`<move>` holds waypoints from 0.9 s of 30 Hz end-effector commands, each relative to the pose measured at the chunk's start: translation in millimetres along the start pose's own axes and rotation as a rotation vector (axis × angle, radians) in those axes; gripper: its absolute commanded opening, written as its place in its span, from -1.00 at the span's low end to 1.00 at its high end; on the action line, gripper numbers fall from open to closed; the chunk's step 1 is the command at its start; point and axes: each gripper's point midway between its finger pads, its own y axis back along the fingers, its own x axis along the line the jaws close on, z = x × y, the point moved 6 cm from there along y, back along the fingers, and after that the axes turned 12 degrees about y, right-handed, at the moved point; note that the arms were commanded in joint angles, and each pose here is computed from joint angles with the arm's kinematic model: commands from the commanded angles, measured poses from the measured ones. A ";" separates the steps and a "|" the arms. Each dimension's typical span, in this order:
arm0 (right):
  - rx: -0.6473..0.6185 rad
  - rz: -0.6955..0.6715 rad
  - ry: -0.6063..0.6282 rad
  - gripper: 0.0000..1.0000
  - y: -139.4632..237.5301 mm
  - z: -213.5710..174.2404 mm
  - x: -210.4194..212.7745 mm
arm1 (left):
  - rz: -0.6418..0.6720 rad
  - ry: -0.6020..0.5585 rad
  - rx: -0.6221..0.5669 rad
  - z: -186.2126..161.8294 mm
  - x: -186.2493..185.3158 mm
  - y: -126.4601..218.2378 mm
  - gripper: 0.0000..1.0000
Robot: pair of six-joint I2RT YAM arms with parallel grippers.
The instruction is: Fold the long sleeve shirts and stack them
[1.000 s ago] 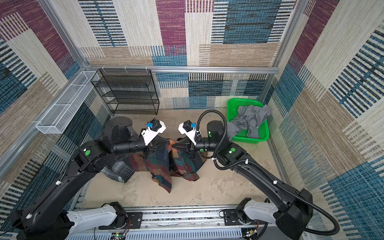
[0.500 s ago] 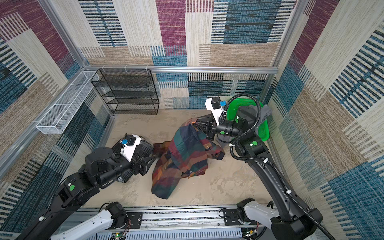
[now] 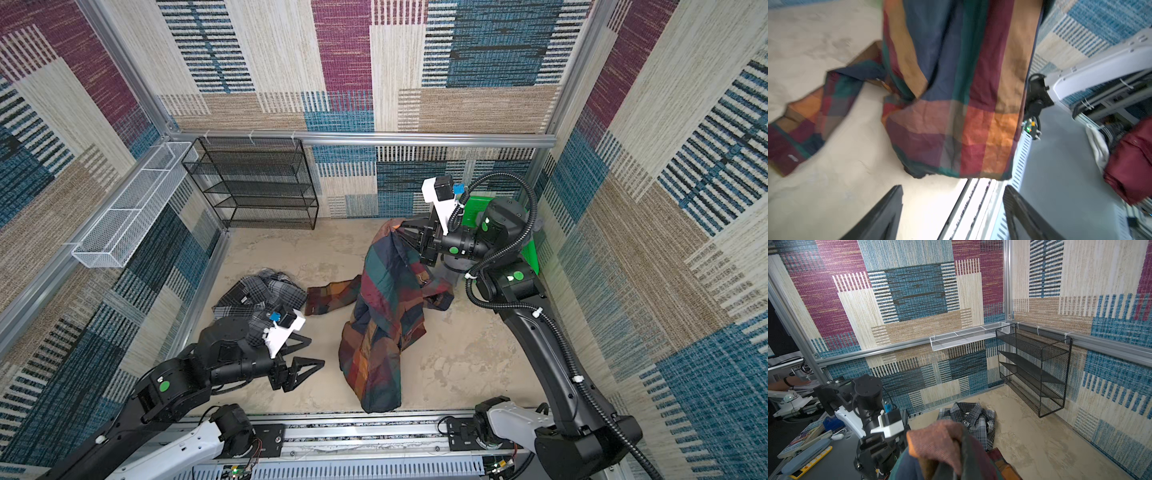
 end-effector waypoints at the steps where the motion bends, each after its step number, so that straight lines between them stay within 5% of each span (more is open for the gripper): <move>1: -0.004 -0.074 -0.039 -1.00 -1.3 3.9 -11.1 | -0.073 0.013 0.009 -4.8 -16.4 -12.8 0.64; 9: -0.031 -0.123 -0.049 -1.00 -1.0 13.0 -16.5 | -0.078 -0.021 0.063 -16.7 -39.5 -53.3 0.73; 18: -0.036 -0.126 -0.035 -1.00 1.6 18.4 -13.0 | 0.224 -0.035 0.060 -20.8 -11.0 -60.3 0.71; 27: -0.041 -0.109 -0.032 -1.00 1.5 18.5 -11.0 | 0.310 -0.030 0.051 -20.9 -1.0 -68.2 0.67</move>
